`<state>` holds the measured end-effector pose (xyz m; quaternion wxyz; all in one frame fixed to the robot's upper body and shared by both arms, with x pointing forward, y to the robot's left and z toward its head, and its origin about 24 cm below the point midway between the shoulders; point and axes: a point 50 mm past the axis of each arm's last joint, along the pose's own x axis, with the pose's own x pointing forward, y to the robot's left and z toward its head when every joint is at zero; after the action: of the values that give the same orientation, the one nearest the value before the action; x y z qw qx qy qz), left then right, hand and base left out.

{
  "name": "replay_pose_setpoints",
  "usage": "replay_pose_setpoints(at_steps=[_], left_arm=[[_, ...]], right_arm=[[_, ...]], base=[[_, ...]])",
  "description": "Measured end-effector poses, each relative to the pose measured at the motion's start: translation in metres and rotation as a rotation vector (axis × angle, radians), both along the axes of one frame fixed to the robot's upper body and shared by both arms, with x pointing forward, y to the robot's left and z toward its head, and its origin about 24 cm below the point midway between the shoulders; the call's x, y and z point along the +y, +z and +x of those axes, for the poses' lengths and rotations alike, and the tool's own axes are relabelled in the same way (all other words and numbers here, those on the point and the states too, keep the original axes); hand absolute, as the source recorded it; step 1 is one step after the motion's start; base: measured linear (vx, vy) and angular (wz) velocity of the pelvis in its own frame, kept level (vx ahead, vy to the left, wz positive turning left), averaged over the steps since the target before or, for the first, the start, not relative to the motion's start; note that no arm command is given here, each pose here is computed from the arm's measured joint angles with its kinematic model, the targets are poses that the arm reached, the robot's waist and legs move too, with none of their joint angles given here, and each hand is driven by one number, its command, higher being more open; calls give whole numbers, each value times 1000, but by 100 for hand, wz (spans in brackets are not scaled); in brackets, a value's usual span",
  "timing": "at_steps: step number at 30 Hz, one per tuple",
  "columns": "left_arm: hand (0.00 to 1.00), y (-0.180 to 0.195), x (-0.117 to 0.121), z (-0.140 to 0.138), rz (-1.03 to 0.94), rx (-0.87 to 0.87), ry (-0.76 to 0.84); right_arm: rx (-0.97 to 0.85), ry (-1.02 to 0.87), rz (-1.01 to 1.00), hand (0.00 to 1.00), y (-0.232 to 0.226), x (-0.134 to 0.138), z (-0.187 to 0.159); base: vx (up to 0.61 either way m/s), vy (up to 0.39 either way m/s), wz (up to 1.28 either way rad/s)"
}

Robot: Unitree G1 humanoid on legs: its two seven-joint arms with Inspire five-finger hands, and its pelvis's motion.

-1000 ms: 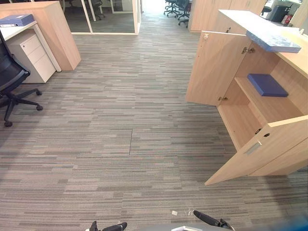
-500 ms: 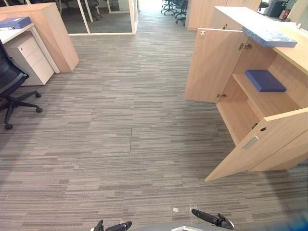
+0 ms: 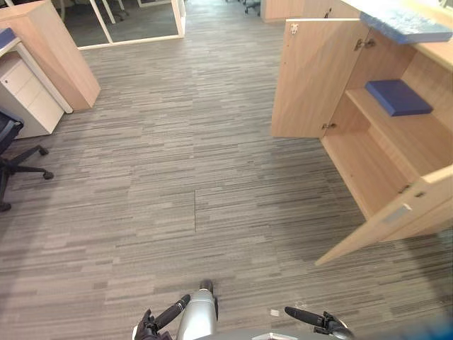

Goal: Walk over to the cabinet, pick up the folder, carry it to the office cabinet, place the folder inside the office cabinet, then close the office cabinet door

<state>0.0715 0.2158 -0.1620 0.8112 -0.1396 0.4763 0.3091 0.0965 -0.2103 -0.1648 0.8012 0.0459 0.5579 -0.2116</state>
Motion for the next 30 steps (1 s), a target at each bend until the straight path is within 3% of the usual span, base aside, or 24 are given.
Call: replay_pose_setpoints(at_steps=[6, 9, 12, 20, 22, 25, 30], left_arm=[[100, 3, 13, 7, 45, 7, 1], [100, -2, 4, -15, 34, 73, -43], [100, -3, 0, -14, 27, 76, -88], [100, -2, 2, -7, 56, 97, -205], [100, -1, 7, -9, 72, 102, -211], [100, -3, -6, -9, 47, 104, -225], [100, -6, -9, -25, 11, 128, -157]], right_arm=[[-29, -51, 91, 100, -2, 27, 12], [-78, -139, 47, 100, 3, 4, 11], [-142, -147, 18, 100, 10, -7, 22], [-232, -76, 37, 100, 21, 6, 60], [-198, -81, 44, 100, 16, 7, 50], [-178, -93, 13, 100, 15, -4, 44], [-84, -171, 21, 100, 4, -7, 4]], base=[[506, 456, -33], [578, 461, -37], [460, 317, 24], [340, -8, -8], [310, -178, -20], [381, -198, -40], [427, -163, -55]])
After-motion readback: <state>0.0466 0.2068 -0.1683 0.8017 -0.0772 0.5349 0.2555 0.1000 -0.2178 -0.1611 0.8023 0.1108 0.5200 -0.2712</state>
